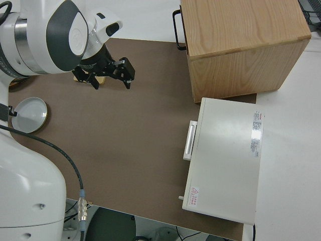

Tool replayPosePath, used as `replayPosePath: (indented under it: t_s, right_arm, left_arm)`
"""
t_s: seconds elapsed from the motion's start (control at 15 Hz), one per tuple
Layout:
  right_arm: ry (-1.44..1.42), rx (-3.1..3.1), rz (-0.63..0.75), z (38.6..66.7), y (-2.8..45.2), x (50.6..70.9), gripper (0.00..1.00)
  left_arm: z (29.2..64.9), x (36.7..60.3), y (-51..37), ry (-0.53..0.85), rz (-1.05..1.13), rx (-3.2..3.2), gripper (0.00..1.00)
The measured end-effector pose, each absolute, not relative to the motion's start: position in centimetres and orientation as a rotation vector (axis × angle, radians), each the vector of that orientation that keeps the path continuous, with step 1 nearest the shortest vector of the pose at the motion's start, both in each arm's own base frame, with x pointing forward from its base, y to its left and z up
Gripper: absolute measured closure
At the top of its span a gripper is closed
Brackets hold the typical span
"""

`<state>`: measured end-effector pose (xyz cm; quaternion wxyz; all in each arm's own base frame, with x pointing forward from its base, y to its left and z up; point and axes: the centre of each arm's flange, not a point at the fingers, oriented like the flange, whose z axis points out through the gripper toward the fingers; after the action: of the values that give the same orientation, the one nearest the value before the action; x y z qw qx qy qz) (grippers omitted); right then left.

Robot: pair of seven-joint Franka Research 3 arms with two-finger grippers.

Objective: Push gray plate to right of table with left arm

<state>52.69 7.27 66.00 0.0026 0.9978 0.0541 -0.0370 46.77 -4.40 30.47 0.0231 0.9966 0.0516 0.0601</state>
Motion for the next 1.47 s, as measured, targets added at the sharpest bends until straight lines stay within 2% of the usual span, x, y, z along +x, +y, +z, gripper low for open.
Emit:
replayPosePath:
  t_s: [0.67,1.07,1.47]
  right_arm:
    - [0.170,3.130,-0.116,66.0,7.3,52.7,0.01]
    - [0.170,3.130,-0.116,66.0,7.3,52.7,0.01]
    - [0.170,3.130,-0.116,66.0,7.3,52.7,0.01]
  left_arm:
    - [30.6,46.7,-4.7,0.154,0.192,3.086,0.97]
    - [30.7,46.2,-8.5,0.318,0.187,3.056,0.97]
    - [30.7,45.3,-12.7,0.406,0.179,3.030,0.97]
